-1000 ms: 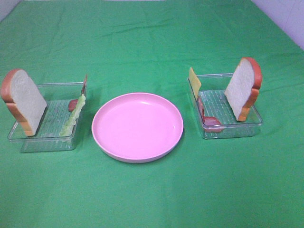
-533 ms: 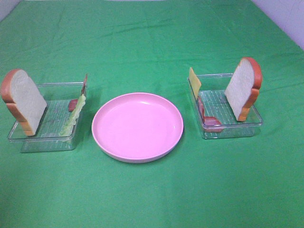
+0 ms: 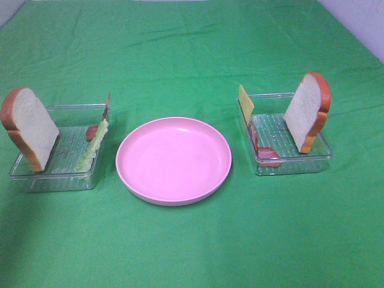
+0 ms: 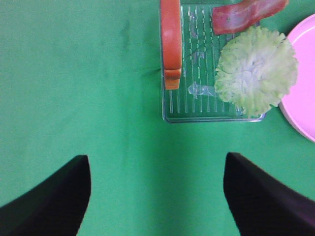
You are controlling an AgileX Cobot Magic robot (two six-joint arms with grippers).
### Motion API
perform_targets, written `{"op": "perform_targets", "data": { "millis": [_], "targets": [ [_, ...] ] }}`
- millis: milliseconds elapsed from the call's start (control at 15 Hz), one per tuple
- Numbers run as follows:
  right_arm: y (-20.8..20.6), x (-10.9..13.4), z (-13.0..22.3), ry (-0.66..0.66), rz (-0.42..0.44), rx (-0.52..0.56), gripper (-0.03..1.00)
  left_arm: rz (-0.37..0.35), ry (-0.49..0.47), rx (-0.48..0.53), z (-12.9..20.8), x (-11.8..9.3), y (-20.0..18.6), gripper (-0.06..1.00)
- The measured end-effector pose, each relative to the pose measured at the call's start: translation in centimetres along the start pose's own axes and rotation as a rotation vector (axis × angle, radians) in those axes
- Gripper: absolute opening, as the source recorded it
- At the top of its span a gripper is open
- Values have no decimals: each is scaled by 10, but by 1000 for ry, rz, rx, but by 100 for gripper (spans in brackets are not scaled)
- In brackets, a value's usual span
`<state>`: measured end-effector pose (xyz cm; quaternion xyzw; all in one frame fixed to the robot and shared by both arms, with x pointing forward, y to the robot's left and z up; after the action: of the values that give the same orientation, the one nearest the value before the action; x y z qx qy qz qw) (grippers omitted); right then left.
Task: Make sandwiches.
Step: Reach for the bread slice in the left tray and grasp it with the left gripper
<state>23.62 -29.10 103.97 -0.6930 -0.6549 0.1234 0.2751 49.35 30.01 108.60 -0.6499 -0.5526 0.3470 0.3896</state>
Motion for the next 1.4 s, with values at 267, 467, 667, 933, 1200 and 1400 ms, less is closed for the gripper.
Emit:
{"op": "perform_targets", "data": {
  "millis": [267, 467, 667, 933, 1200, 1400],
  "targets": [
    [0, 0, 0, 0, 0, 0, 69, 24, 9, 123, -35, 5, 57, 71],
    [0, 0, 0, 0, -1, 0, 69, 38, 42, 145, -52, -3, 100, 71],
    [0, 0, 0, 1, -2, 0, 69, 29, 39, 147, -55, -1, 129, 71],
    [0, 0, 0, 1, -2, 0, 69, 20, 34, 126, -57, 2, 154, 71],
    [0, 0, 0, 1, -2, 0, 69, 14, 31, 111, -59, 3, 168, 61],
    [0, 0, 0, 1, -2, 0, 69, 15, 26, 96, -60, 3, 170, 39]
  ]
}}
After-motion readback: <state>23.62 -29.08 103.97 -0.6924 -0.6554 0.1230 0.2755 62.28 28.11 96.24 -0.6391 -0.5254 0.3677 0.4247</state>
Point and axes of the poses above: a point on each arm's last joint axis where the gripper is mounted, y pointing out along that axis toward the gripper, x along the wrist's bending axis when the last joint is at zero, z = x × y, the point moved 1 cm from there along y, pointing out along that axis toward the gripper, and after that the axes turned 12 degrees about y, right-handed, at the moved point
